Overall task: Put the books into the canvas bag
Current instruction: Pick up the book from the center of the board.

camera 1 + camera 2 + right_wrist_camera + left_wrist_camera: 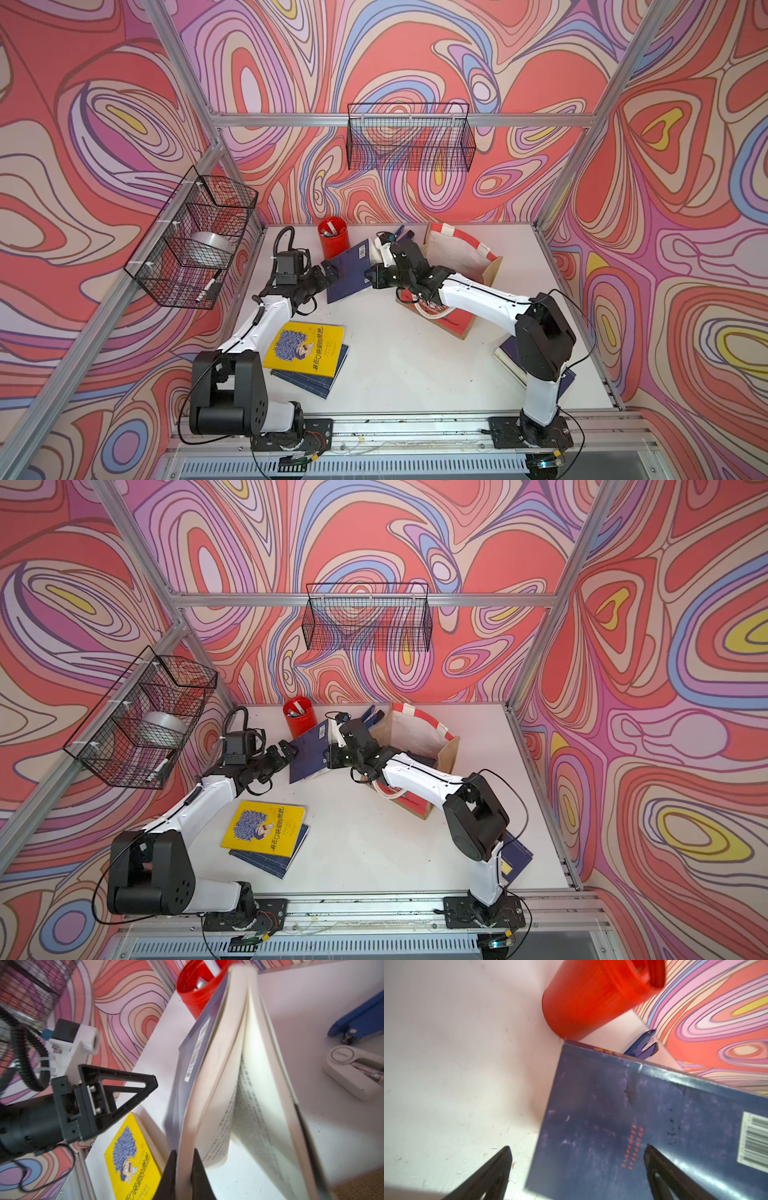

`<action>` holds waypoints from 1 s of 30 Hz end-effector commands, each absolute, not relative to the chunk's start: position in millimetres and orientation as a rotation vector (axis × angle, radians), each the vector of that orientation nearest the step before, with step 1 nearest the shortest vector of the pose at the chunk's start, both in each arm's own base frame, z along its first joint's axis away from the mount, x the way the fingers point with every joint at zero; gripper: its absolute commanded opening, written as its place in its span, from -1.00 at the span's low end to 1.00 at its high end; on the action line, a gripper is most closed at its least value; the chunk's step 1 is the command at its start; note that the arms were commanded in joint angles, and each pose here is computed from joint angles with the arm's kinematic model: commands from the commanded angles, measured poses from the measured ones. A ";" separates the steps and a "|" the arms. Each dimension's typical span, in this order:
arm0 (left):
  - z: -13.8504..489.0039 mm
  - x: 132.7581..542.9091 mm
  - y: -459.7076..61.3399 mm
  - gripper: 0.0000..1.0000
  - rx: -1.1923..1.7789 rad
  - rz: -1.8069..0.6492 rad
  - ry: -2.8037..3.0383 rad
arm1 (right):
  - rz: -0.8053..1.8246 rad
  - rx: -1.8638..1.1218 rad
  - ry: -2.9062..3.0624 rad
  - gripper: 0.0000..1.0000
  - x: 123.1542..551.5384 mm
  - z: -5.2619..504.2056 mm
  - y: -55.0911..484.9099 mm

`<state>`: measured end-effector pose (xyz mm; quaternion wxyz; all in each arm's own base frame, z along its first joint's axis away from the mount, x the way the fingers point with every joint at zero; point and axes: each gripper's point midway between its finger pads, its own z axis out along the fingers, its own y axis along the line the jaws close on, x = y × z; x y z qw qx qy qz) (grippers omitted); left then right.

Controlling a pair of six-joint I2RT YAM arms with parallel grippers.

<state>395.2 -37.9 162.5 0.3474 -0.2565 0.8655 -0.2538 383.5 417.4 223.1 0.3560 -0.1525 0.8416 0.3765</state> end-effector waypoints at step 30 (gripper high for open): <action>369.9 370.1 -105.5 1.00 0.109 -1.522 1.513 | 1.596 -0.910 1.510 -1.00 274.7 519.1 333.6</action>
